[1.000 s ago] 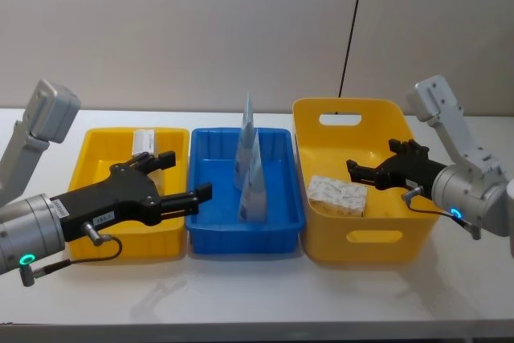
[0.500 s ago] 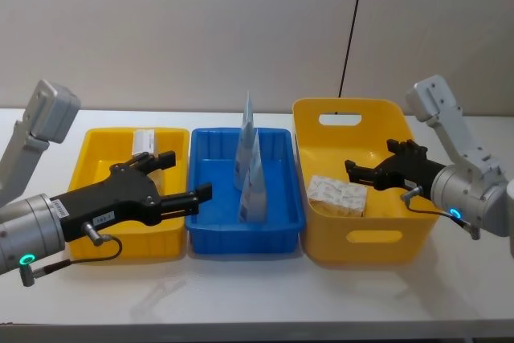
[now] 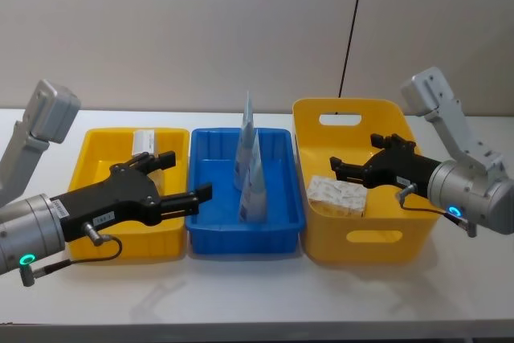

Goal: Bimanual collaborative sorting of washing and personal care products

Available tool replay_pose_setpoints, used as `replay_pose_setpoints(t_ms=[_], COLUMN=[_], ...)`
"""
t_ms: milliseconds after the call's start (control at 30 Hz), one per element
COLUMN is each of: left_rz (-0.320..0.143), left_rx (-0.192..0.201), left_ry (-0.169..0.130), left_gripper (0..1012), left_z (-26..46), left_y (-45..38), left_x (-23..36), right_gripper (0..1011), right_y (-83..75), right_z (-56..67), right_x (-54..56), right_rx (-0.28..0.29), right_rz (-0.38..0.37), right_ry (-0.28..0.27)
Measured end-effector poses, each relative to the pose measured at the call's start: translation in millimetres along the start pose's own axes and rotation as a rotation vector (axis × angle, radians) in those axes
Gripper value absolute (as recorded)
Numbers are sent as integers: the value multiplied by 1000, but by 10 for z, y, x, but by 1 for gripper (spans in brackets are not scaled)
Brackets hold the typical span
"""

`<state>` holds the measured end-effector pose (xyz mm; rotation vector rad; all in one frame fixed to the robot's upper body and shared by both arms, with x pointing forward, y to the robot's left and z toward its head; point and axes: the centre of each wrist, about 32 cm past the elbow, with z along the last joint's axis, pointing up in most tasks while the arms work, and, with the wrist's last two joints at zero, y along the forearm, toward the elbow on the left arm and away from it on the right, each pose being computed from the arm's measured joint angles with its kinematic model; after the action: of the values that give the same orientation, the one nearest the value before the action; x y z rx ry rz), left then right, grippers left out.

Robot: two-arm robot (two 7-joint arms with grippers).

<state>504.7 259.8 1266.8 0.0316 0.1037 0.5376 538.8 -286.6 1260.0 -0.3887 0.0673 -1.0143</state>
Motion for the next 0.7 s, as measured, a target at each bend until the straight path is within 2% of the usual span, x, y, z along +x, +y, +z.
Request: replay_pose_setpoints(t_ms=[267,700], left_rz=[0,0], left_rx=[0,0], left_ry=[0,0], left_gripper=[1001,1001], left_z=[0,0], left_y=[0,0], left_x=[0,0], right_gripper=[1002,1002], right_y=[-59,-92], right_z=[50,21], right_x=[-88,-297], right_rx=[10,-2], right_rz=[57,121], right_ry=[5,13])
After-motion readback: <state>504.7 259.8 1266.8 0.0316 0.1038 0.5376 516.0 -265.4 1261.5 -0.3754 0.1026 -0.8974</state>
